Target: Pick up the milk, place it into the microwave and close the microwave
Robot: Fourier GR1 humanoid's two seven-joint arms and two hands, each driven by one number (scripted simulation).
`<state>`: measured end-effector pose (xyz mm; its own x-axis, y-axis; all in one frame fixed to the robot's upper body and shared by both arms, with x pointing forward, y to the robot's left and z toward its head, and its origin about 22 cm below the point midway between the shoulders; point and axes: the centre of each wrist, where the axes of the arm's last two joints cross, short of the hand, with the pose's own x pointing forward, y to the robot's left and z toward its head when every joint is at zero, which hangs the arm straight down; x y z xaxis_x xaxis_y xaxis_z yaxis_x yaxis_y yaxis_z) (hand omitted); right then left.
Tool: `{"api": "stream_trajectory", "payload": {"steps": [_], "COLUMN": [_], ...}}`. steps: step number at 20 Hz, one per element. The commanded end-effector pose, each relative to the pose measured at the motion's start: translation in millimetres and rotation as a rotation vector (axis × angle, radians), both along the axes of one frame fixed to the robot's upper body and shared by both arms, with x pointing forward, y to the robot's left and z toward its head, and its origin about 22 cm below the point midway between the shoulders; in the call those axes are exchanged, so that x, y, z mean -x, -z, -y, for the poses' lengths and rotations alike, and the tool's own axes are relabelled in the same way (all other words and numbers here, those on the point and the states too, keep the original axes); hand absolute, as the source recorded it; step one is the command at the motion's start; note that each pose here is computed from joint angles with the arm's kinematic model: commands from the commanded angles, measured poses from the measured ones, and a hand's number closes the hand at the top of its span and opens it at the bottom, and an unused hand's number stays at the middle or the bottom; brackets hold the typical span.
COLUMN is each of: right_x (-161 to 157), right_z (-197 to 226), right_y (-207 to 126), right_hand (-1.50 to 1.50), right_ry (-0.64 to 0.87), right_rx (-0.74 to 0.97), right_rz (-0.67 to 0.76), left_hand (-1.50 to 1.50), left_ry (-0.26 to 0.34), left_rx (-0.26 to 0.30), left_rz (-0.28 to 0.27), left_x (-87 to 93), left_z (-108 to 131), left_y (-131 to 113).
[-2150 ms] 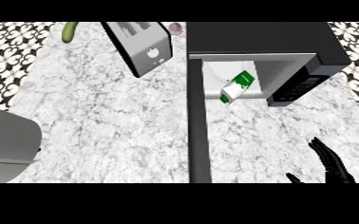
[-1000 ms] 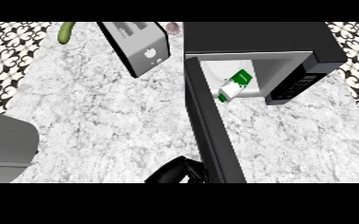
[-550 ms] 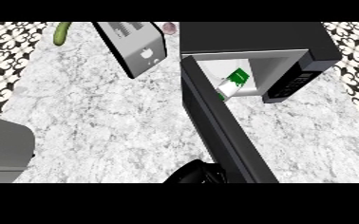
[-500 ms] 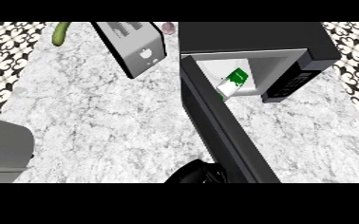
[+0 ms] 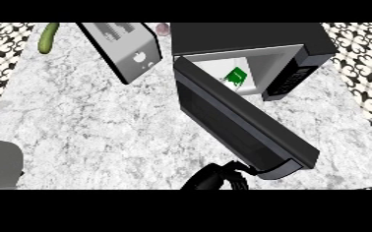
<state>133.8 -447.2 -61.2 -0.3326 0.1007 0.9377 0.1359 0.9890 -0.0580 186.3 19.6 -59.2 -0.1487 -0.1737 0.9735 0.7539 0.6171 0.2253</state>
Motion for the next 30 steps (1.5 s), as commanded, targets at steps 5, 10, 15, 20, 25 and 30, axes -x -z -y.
{"api": "stream_trajectory", "payload": {"steps": [5, 10, 15, 20, 25, 30], "right_x": [-22.9, -33.7, -51.6, -60.3, -78.0, -86.8], "right_z": [-13.5, -13.6, -7.2, -11.6, -20.0, -22.4], "right_y": [-16.1, -31.1, -57.1, -66.0, -79.7, -92.7], "right_hand": [-1.5, -1.5, -1.5, -1.5, -1.5, -1.5], "right_ry": [-0.149, -0.202, -0.246, -0.276, -0.342, -0.39], "right_rx": [-0.039, -0.029, 0.012, -0.003, -0.029, -0.027], "right_rz": [0.069, 0.074, 0.103, 0.135, 0.174, 0.183], "left_hand": [1.5, 1.5, 1.5, 1.5, 1.5, 1.5], "left_ry": [-0.027, -0.072, -0.117, -0.164, -0.205, -0.257], "left_rx": [0.068, 0.126, 0.129, 0.127, 0.13, 0.114], "left_rz": [0.065, 0.173, 0.192, 0.231, 0.238, 0.248], "left_x": [-24.7, -46.8, -69.0, -89.6, -102.9, -121.8], "left_z": [24.1, 31.4, 36.0, 40.3, 43.1, 45.5], "left_y": [-34.1, -56.6, -73.5, -89.4, -100.0, -114.5]}}
